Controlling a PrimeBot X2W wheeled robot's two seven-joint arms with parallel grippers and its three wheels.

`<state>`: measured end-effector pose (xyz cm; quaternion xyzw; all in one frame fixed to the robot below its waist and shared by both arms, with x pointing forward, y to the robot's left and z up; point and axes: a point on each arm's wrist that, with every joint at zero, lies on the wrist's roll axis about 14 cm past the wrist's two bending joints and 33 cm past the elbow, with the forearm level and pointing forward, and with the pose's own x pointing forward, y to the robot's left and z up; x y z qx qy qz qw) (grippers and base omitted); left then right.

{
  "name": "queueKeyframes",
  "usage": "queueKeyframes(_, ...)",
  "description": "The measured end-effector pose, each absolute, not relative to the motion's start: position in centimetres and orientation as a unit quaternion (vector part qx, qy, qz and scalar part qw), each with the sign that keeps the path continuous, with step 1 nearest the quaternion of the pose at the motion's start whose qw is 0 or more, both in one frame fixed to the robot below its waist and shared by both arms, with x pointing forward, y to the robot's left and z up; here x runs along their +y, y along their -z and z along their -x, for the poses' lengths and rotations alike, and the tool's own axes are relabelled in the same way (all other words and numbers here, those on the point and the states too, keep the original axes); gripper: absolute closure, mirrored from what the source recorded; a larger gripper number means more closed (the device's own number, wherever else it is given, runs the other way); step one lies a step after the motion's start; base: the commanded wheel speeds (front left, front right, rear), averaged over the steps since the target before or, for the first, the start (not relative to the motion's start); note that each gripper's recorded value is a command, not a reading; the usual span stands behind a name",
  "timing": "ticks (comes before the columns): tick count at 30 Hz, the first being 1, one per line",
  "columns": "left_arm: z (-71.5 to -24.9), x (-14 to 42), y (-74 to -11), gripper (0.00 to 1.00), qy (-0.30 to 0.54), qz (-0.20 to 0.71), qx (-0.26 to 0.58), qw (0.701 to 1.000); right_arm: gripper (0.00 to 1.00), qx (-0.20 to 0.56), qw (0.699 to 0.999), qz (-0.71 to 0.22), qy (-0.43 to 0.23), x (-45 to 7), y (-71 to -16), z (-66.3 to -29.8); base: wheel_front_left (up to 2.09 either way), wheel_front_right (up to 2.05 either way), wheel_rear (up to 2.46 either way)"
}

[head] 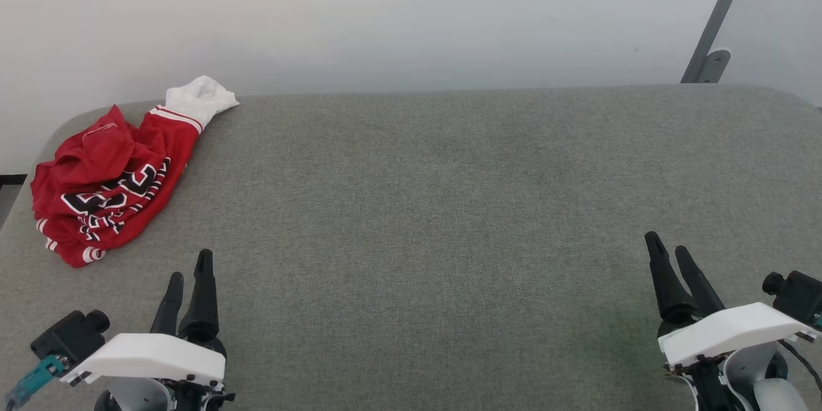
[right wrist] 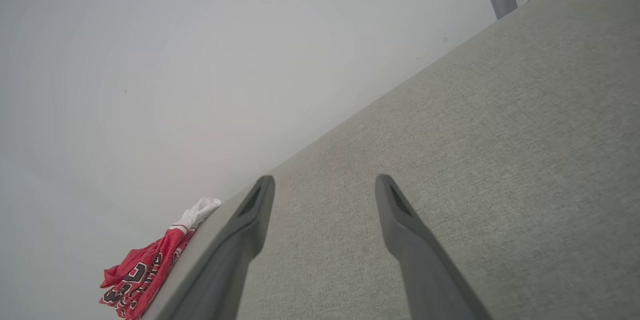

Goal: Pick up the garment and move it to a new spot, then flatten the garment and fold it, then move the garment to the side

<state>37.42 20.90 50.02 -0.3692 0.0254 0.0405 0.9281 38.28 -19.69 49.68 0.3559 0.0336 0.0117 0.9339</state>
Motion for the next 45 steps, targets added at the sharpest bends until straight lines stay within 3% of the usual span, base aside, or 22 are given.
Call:
queueKeyframes(21,-37.0,20.3,-51.0,0.00,-0.013,0.270,-0.010,0.963,0.00,0.013,0.970,-0.242,-0.017,-20.2,-50.1,-38.3,0.00,0.00,0.00)
queueKeyframes(45,-36.5,19.4,-52.0,0.00,0.016,0.169,-0.044,0.985,0.00,-0.007,0.991,-0.131,-0.037,-19.8,-50.7,-38.4,0.00,0.00,0.00)
